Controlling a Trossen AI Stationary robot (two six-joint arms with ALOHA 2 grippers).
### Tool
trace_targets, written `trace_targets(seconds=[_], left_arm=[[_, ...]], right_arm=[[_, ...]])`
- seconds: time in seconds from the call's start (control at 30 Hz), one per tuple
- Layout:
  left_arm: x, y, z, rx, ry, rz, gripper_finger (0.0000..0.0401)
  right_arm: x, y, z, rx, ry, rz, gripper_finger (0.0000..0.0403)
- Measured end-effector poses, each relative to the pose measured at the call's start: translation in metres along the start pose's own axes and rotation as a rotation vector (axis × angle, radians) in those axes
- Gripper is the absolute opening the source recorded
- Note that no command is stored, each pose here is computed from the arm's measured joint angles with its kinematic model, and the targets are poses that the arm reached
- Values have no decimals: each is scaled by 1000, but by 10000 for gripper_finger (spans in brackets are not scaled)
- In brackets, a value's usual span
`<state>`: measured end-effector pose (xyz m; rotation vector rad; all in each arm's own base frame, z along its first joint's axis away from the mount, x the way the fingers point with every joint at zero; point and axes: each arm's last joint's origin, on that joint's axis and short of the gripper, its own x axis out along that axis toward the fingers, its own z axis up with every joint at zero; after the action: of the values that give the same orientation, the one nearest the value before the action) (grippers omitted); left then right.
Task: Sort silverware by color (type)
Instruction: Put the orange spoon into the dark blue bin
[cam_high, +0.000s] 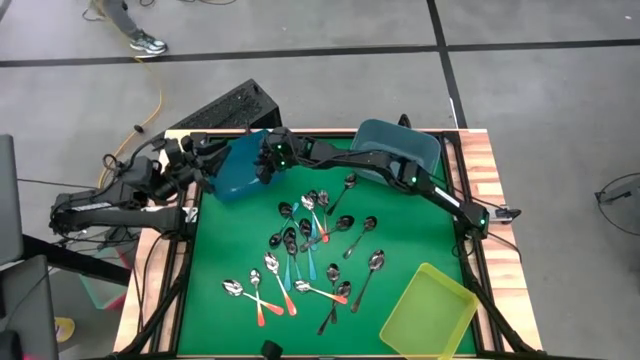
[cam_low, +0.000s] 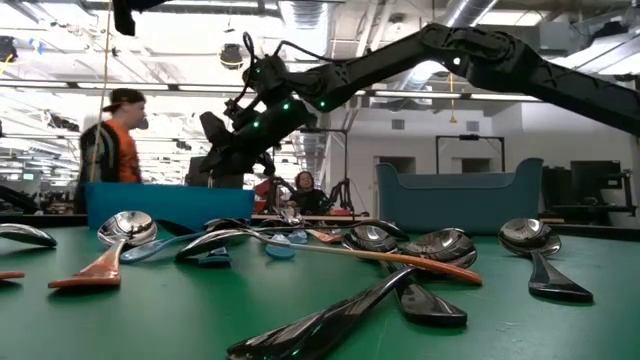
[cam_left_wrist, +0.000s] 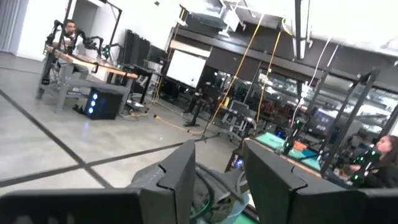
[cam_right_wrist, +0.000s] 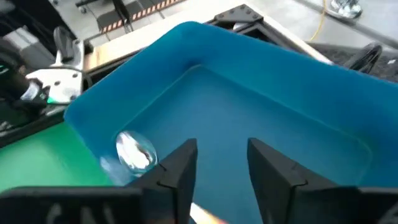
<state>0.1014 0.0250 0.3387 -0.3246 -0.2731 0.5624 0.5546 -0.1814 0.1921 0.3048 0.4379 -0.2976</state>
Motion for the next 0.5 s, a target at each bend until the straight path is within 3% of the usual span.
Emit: trace_targets(seconds=[0.13,0.27,0.5], left_arm=[[0,0,-3,13,26,-2,118],[0,1,-9,40,102,-51,118],[3,0,-36,44,413,-183,118]], right_arm=[[-20,-3,22,-32,-6,0,190],[-60,-9,57,-117,-11,-27,206],[-186,1,131,-367,-43,-62,206]])
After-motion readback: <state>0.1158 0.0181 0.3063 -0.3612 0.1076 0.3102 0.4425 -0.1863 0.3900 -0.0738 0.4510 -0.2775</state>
